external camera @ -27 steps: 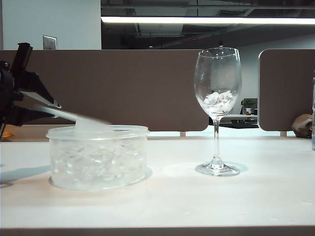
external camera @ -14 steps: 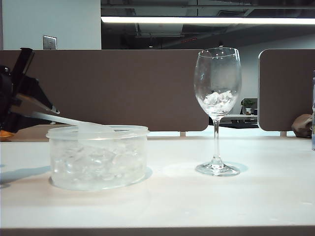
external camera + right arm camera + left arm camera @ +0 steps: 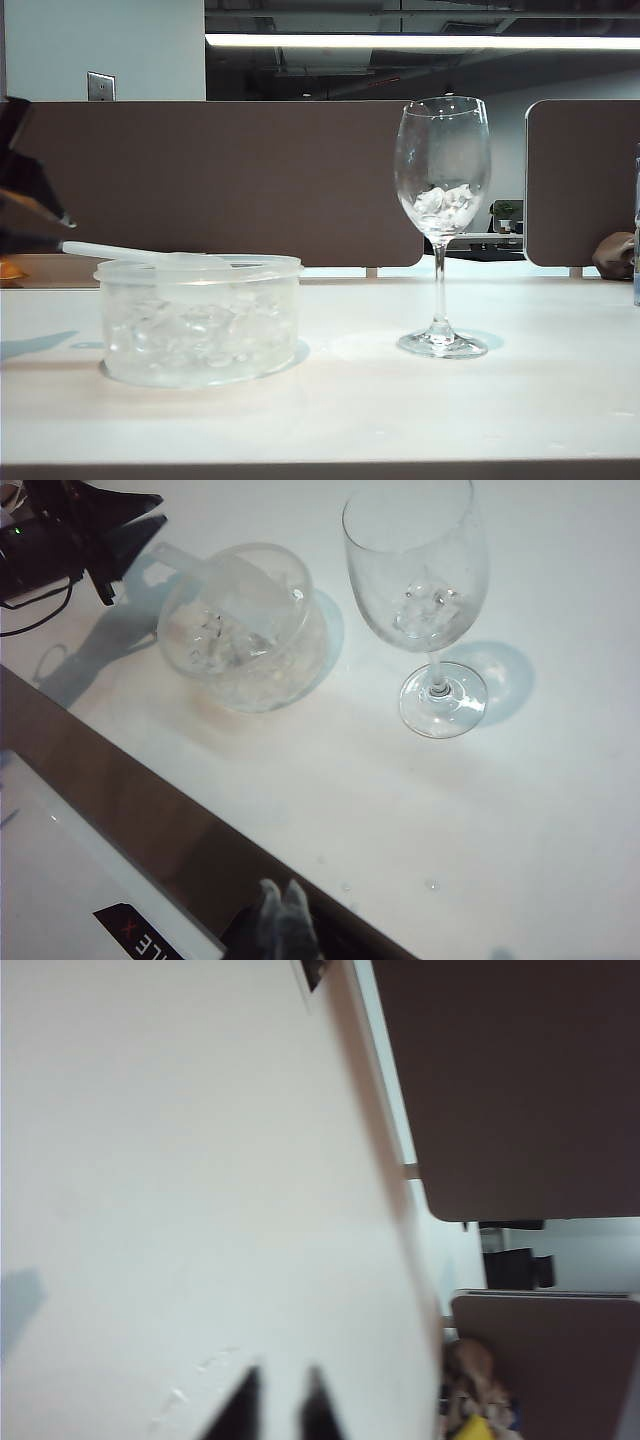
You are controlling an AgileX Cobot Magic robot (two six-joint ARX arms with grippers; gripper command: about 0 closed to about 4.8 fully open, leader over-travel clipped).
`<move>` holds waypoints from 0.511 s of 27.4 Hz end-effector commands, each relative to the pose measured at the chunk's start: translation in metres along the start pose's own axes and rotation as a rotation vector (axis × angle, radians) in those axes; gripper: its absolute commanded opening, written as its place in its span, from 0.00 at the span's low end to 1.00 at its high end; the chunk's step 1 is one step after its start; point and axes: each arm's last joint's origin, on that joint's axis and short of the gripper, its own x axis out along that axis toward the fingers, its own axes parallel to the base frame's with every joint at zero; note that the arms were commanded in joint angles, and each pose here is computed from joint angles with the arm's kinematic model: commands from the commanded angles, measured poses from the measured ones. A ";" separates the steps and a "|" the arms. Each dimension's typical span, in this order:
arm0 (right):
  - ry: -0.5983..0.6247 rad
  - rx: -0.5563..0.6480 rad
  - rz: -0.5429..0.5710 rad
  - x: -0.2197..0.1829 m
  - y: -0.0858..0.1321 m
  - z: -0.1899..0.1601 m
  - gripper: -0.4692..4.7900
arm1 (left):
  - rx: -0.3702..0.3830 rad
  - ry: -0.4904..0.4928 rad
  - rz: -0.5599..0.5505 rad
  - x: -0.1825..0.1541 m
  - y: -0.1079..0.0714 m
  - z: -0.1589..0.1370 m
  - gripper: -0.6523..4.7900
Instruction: Pick up an ice shovel filled with ice cubes and pour the ice from the shovel into the glass.
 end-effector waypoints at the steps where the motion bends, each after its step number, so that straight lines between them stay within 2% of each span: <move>1: -0.015 -0.016 0.002 -0.001 0.001 0.002 0.08 | -0.013 0.028 -0.061 -0.003 -0.005 0.005 0.15; 7: -0.015 -0.016 0.002 -0.001 0.001 0.002 0.08 | 0.007 0.090 -0.162 -0.005 -0.013 0.007 0.11; 14: -0.015 -0.016 0.002 -0.001 0.001 0.002 0.08 | 0.028 0.092 -0.237 -0.015 -0.027 0.008 0.11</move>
